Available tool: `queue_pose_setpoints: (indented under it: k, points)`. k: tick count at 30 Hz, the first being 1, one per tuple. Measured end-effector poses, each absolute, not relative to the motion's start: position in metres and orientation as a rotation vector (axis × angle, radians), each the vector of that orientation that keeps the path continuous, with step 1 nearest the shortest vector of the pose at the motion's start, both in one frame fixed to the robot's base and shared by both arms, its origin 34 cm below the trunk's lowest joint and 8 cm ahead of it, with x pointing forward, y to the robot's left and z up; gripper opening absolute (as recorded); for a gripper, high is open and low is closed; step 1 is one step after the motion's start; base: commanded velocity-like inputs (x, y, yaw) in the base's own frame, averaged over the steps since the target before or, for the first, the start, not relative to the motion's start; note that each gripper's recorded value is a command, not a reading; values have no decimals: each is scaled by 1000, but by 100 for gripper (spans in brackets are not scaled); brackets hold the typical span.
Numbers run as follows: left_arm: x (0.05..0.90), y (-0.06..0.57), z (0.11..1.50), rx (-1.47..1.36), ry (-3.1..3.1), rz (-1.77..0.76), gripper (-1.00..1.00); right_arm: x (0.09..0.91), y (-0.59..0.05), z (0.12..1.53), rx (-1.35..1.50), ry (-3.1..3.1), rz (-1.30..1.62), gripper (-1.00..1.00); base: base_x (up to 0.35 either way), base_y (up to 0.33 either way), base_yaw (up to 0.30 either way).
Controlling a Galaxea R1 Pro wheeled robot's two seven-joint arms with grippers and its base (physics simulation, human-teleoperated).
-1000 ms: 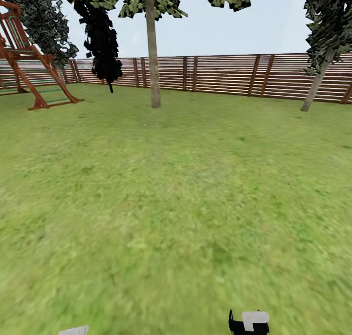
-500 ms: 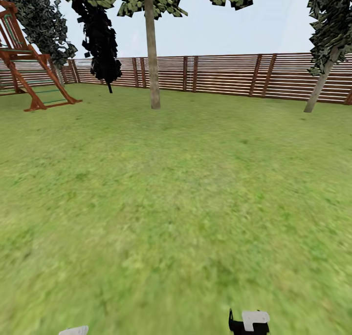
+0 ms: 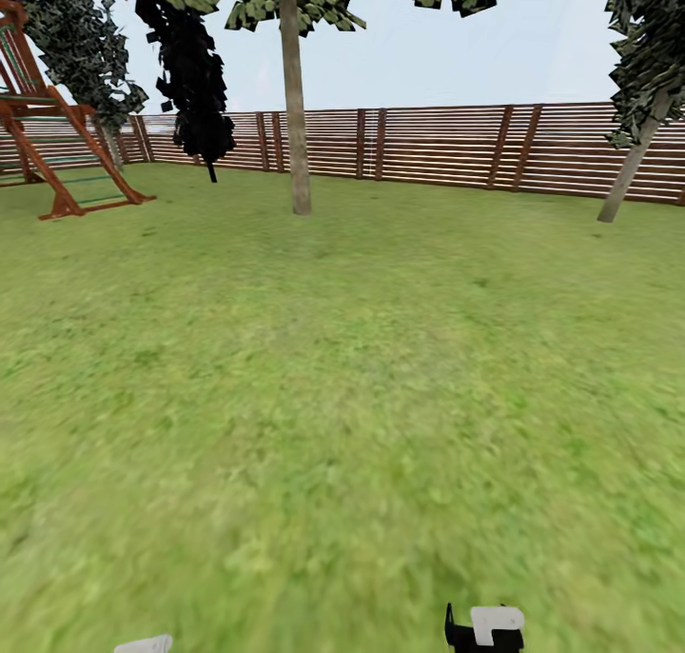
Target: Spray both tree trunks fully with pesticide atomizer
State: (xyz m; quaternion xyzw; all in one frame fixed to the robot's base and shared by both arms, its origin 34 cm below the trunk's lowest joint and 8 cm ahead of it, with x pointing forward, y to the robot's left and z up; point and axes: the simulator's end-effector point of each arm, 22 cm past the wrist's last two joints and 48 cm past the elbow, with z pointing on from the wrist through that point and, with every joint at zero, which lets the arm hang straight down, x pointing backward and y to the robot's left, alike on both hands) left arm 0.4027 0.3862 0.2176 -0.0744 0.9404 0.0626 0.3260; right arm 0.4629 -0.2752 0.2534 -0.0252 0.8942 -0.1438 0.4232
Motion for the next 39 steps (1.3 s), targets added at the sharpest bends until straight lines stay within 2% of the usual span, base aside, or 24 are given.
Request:
queue_pose_setpoints:
  k: [39]
  points:
    - [403,386,218,-194,2465,164,-100,463,-275,253,-63,2238,-360,100,339,0,0]
